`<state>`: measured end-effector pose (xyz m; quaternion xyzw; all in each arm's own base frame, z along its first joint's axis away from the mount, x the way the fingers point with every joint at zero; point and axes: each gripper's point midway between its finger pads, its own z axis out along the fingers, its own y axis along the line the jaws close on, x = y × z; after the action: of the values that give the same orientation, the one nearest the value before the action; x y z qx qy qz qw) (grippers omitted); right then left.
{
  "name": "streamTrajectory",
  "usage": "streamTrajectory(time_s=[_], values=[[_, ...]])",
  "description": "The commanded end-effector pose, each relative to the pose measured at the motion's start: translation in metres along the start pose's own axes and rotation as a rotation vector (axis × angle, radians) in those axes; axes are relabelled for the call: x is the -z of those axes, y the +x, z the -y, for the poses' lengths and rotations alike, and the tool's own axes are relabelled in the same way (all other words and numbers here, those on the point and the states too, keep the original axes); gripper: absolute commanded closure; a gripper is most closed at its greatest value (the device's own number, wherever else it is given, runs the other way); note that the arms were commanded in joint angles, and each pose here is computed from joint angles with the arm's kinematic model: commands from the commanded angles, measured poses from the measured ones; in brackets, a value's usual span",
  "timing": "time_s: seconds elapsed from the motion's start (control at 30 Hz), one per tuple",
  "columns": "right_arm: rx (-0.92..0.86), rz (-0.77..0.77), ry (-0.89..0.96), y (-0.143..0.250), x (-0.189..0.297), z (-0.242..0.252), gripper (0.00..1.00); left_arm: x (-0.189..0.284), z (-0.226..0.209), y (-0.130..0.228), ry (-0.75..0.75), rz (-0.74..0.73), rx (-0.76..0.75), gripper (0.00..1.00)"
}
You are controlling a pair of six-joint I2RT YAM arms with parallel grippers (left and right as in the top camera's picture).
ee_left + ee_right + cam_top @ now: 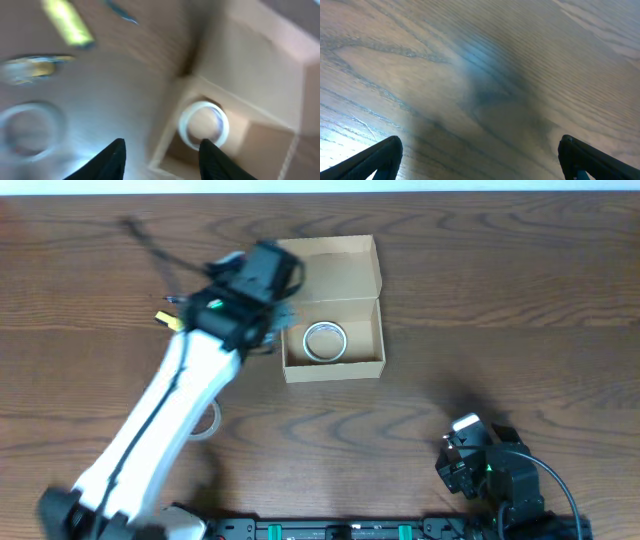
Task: Pack container
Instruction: 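Return the left gripper and grasp the clear packing tape roll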
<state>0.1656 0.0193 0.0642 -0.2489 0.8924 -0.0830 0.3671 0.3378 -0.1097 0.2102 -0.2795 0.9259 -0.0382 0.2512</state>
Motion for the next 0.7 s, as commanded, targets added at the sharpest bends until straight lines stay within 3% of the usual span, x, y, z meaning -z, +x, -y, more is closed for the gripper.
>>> streamTrajectory(time_s=[0.0, 0.17, 0.4, 0.53, 0.67], values=[[0.006, -0.007, 0.01, 0.003, -0.001, 0.002, 0.01, 0.012, -0.055, -0.021, -0.148, 0.123, 0.224, 0.49], [0.006, -0.007, 0.01, 0.003, -0.001, 0.002, 0.01, -0.001, -0.122, 0.015, -0.247, 0.104, 0.528, 0.45], [0.006, -0.007, 0.01, 0.003, -0.001, 0.002, 0.01, -0.03, -0.184, 0.093, -0.393, 0.045, 0.929, 0.43], [0.006, -0.007, 0.01, 0.003, -0.001, 0.002, 0.01, -0.044, -0.197, 0.126, -0.466, -0.011, 1.072, 0.43], [0.005, -0.007, 0.011, 0.002, -0.001, 0.002, 0.01, -0.059, -0.201, 0.137, -0.458, -0.023, 1.103, 0.43]])
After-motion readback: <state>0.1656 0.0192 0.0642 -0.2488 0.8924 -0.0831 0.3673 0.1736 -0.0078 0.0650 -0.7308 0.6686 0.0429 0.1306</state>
